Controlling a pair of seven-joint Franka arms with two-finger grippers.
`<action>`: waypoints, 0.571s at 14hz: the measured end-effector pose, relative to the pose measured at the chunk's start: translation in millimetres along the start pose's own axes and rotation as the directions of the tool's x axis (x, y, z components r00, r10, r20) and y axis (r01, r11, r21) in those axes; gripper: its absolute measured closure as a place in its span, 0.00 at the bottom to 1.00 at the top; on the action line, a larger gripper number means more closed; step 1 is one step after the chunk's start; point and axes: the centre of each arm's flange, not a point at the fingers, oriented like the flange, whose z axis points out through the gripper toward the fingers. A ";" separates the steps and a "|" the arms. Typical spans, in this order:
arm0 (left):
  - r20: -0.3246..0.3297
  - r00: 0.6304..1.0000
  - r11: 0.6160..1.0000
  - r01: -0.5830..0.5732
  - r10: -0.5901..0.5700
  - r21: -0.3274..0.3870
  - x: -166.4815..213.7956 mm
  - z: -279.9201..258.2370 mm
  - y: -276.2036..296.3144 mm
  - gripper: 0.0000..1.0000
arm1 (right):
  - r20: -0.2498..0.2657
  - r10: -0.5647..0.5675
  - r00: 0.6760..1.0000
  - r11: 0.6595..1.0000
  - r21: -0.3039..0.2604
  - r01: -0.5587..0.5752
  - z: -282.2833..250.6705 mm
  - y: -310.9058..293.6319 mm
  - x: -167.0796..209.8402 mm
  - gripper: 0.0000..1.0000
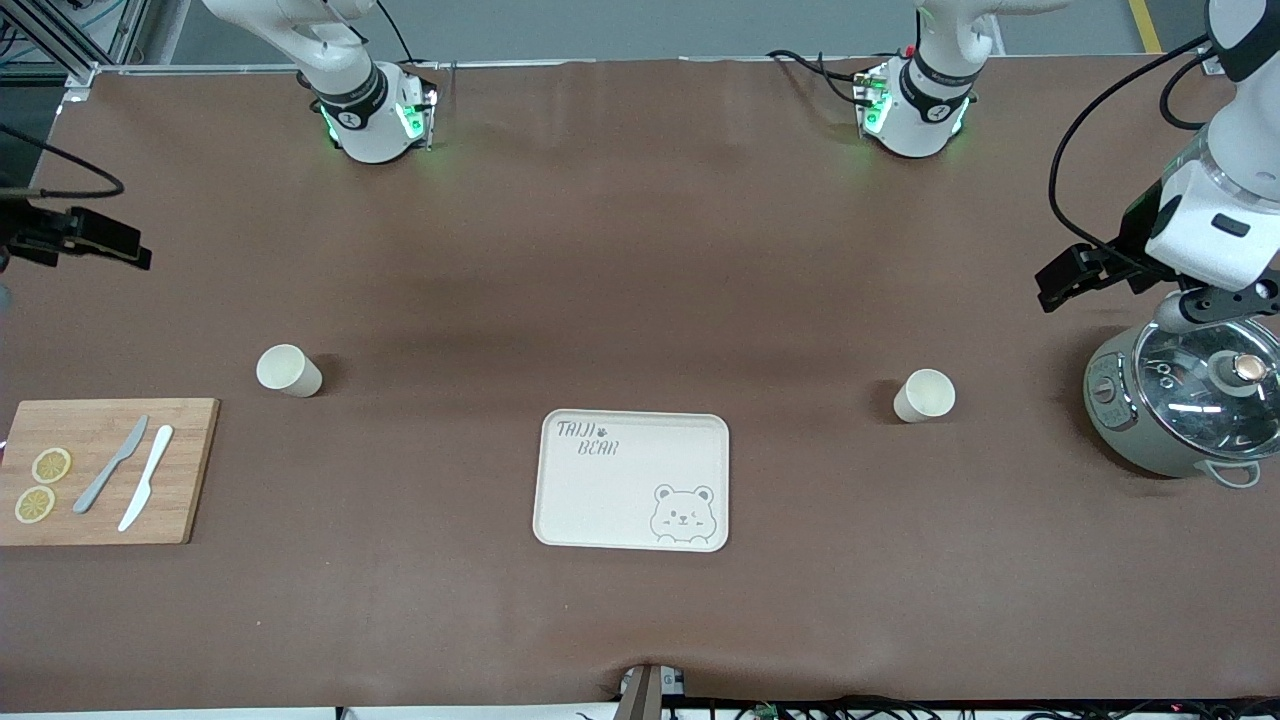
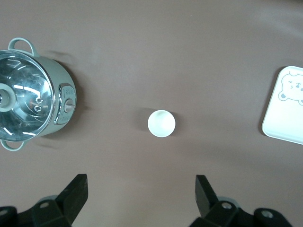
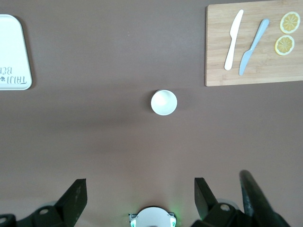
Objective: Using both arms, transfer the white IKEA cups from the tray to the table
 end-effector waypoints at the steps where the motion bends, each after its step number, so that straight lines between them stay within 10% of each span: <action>1: -0.003 1.000 1.000 -0.013 0.013 0.000 -1.9 -3.6 -1.9 0.00 | -0.021 0.004 1.000 1.000 0.005 -0.004 -7.7 1.1 -11.6 0.00; 8: -0.009 0.999 0.999 -0.045 0.045 0.005 -40.4 -25.3 -29.6 0.00 | -0.049 0.139 0.989 0.989 0.049 -0.137 -11.7 6.0 -38.6 0.00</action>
